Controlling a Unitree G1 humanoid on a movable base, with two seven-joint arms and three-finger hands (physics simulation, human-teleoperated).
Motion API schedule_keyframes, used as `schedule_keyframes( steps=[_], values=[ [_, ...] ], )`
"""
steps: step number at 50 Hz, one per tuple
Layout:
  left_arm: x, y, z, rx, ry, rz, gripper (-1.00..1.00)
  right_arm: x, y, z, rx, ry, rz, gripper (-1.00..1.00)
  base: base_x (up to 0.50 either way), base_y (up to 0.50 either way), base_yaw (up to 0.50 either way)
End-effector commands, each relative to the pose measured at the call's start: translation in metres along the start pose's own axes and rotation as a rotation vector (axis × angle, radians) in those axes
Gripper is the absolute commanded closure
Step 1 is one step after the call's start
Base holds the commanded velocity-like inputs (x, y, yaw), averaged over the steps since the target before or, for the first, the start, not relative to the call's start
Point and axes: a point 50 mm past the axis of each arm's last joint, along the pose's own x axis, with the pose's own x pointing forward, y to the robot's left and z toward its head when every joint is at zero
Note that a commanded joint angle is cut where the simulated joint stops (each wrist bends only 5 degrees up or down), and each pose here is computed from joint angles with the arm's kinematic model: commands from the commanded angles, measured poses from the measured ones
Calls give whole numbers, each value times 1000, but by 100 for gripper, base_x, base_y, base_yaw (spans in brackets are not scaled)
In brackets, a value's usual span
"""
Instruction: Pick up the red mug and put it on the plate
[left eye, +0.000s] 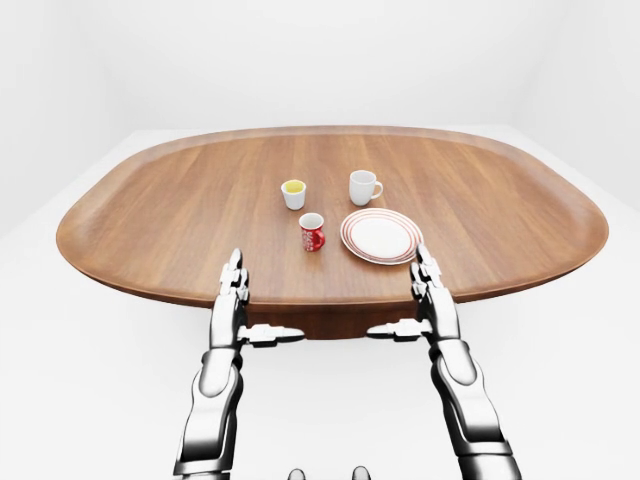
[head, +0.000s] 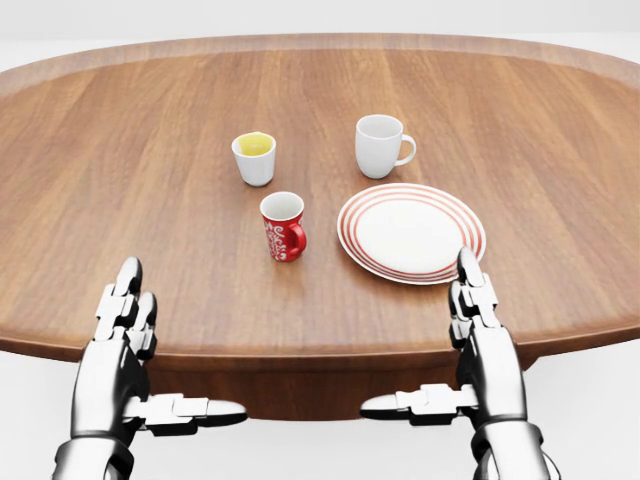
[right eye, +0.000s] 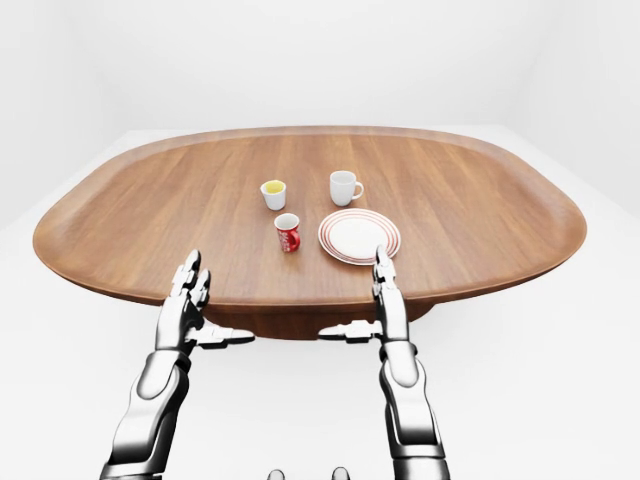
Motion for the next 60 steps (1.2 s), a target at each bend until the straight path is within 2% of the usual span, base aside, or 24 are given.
schedule_keyframes(
  steps=[1, 3, 7, 8, 11, 14, 21, 23, 26, 34, 46, 56, 60],
  values=[
    [10, 1, -2, -4, 33, -11, -100, 18, -10, 3, -15, 19, -20, -100, 0, 0, 0],
    [14, 2, 0, 12, 28, 0, -100, 25, -12, 4, -1, 27, -8, -100, 0, 0, 0],
    [23, 3, 27, 18, -79, 7, -100, 36, -11, 9, -20, 43, 11, -100, 0, 0, 0],
    [23, 3, 27, 18, -80, 7, -100, 36, -11, 9, -20, 44, 11, -100, 0, 0, 0],
    [31, 5, 49, 15, -164, 7, -100, 39, -12, 21, -25, -1, 25, -100, 0, 0, 0],
    [41, 7, 55, 14, -178, 13, -100, 39, -13, 32, -13, -48, 37, -100, 0, 0, 0],
    [39, 8, 78, 24, -273, 13, -100, 37, -18, 57, -44, -154, 26, -100, 0, 0, 0],
    [48, 8, 77, 23, -256, 3, -100, 35, -19, 66, -44, -190, 40, -100, 0, 0, 0],
    [54, 9, 74, 39, -237, 16, -100, 34, -19, 71, -39, -212, 50, -100, 0, 0, 0],
    [52, 9, 86, 49, -287, 21, -100, 35, -22, 78, -42, -241, 41, -100, 0, 0, 0],
    [51, 7, 87, 51, -293, 16, -100, 36, -21, 82, -69, -253, 44, -100, 0, 0, 0],
    [49, 6, 87, 49, -297, 12, -100, 34, -18, 84, -83, -262, 53, -100, 22, 0, 0],
    [43, 5, 93, 54, -330, 11, -100, 35, -18, 84, -87, -262, 53, -100, 23, 0, 0]
  ],
)
